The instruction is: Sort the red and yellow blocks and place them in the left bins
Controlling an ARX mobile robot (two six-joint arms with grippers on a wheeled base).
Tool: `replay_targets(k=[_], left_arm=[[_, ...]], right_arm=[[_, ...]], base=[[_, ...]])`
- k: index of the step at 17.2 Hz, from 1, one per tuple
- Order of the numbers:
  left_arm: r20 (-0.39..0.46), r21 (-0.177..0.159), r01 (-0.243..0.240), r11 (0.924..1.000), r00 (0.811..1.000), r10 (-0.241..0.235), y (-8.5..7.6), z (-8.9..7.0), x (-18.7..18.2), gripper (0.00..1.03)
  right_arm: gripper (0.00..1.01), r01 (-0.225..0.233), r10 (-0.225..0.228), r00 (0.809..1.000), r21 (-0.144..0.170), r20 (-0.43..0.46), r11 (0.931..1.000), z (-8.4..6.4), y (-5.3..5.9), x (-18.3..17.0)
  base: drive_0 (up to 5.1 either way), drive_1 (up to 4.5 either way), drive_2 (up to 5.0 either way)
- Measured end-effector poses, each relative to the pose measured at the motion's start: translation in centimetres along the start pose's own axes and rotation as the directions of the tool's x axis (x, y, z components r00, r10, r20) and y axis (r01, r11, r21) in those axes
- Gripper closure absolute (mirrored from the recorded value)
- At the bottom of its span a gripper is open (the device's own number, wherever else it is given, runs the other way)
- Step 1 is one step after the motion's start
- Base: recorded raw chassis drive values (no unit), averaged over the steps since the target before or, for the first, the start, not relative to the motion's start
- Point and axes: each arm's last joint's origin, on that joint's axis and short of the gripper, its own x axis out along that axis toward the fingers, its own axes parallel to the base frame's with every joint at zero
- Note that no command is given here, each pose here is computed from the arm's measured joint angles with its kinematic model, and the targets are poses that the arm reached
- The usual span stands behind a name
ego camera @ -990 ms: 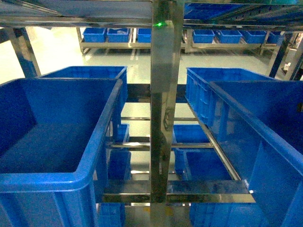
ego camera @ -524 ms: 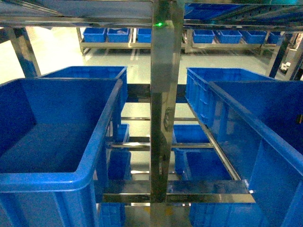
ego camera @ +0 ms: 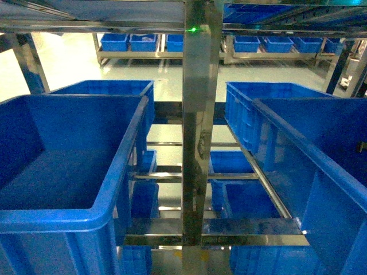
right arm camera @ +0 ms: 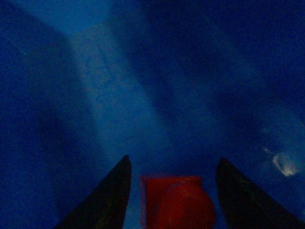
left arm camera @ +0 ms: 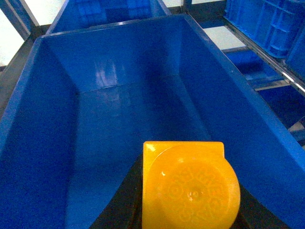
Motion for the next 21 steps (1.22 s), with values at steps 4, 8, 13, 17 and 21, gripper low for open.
replay_targets(k=[4, 8, 13, 17, 21], left_arm=[[0.0, 0.0, 0.0, 1.0, 1.0, 0.0, 0.0, 0.0, 0.0, 0.76], [0.0, 0.0, 0.0, 1.0, 1.0, 0.0, 0.0, 0.0, 0.0, 0.76], [0.0, 0.0, 0.0, 1.0, 1.0, 0.0, 0.0, 0.0, 0.0, 0.76], [-0.001, 0.0, 0.0, 1.0, 1.0, 0.0, 0.0, 0.0, 0.0, 0.76], [-0.001, 0.0, 0.001, 1.0, 1.0, -0.001, 0.0, 0.0, 0.0, 0.76]], right_arm=[[0.11, -0.019, 0.019, 1.0, -0.021, 0.015, 0.9996, 0.1, 0.6, -0.1], [0.03, -0.067, 0.068, 0.997, -0.039, 0.037, 0.997, 0.8, 1.5, -1.4], [0.03, -0.167, 0.175, 0.98, -0.094, 0.092, 0.9815, 2.2, 4.7, -5.8], [0.03, -0.228, 0.242, 0.966, -0.146, 0.089, 0.9627, -0.1, 5.7, -10.1], [0.03, -0.245, 0.262, 0.96, -0.157, 0.101, 0.9568, -2.0, 4.5, -12.9]], base=[[0.0, 0.0, 0.0], [0.0, 0.0, 0.0], [0.0, 0.0, 0.0], [0.0, 0.0, 0.0], [0.0, 0.0, 0.0]])
